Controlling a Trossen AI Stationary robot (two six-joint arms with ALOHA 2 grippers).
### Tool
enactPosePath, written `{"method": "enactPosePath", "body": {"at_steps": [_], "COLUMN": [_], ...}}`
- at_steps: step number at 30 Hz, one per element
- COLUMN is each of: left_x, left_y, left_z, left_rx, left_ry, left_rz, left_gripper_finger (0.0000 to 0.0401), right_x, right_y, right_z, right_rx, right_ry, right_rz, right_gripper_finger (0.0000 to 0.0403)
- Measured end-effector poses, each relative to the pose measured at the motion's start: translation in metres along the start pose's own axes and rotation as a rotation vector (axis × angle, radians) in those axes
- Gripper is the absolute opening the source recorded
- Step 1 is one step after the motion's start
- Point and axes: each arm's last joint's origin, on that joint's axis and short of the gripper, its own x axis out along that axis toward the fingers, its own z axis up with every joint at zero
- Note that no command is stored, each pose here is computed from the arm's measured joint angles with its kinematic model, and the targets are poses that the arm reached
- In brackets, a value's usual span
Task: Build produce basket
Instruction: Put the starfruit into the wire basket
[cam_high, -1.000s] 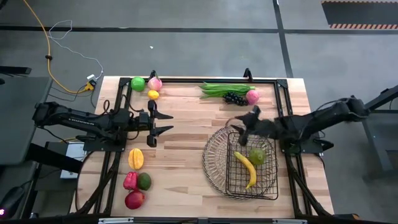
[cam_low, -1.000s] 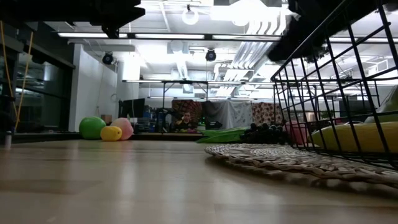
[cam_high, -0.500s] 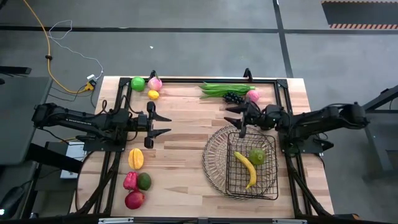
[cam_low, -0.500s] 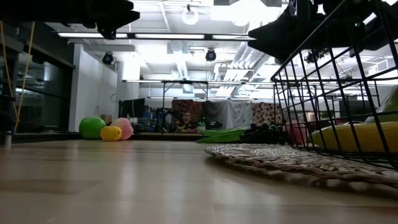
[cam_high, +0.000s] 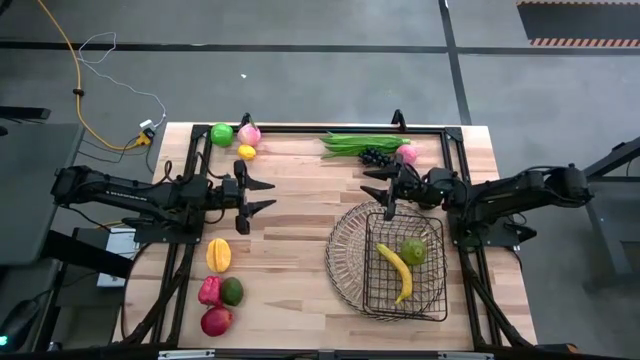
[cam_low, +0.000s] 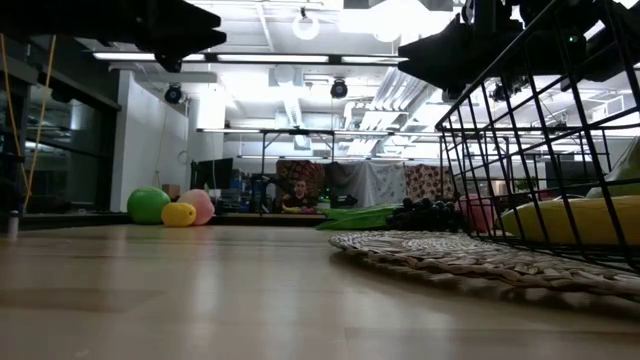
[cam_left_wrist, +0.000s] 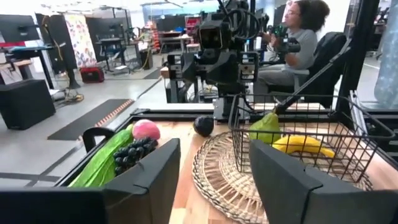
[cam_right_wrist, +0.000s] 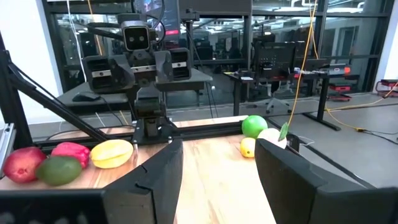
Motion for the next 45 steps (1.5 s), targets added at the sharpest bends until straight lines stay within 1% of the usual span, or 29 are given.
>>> {"method": "enactPosePath", "body": {"at_steps": [10, 15, 25, 35, 37, 39, 41, 42, 45], "left_x": [0.002, 0.002, 0.002, 0.002, 0.002, 0.003, 0.003, 0.003, -0.002], "left_y": [-0.001, -0.001, 0.002, 0.002, 0.002, 0.002, 0.003, 0.002, -0.001], "left_z": [-0.005, -0.006, -0.006, -0.006, -0.004, 0.004, 0.013, 0.015, 0.013], "left_rx": [-0.083, -0.096, -0.117, -0.105, -0.141, -0.21, -0.276, -0.3, -0.372], "left_ry": [0.046, 0.053, 0.051, 0.051, 0.051, 0.064, 0.119, 0.174, 0.397], "left_rz": [0.001, 0.002, 0.095, 0.084, 0.081, 0.102, 0.129, 0.145, 0.198], "left_gripper_finger": [0.0285, 0.0314, 0.0319, 0.0319, 0.0319, 0.0319, 0.0319, 0.0319, 0.0319], "right_x": [0.0, 0.0, 0.0, 0.0, 0.0, 0.0, 0.0, 0.0, 0.0], "right_y": [0.0, 0.0, 0.0, 0.0, 0.0, 0.0, 0.0, 0.0, 0.0], "right_z": [0.0, 0.0, 0.0, 0.0, 0.0, 0.0, 0.0, 0.0, 0.0], "right_rx": [0.0, 0.0, 0.002, 0.002, 0.002, 0.003, 0.002, 0.003, 0.002], "right_ry": [0.001, 0.0, 0.0, 0.001, 0.001, 0.001, 0.001, 0.003, 0.004], "right_rz": [-0.001, -0.001, -0.001, -0.001, -0.001, -0.002, -0.002, -0.002, -0.002], "right_gripper_finger": [0.0191, 0.0191, 0.0191, 0.0191, 0.0191, 0.0191, 0.0191, 0.0191, 0.0191]}}
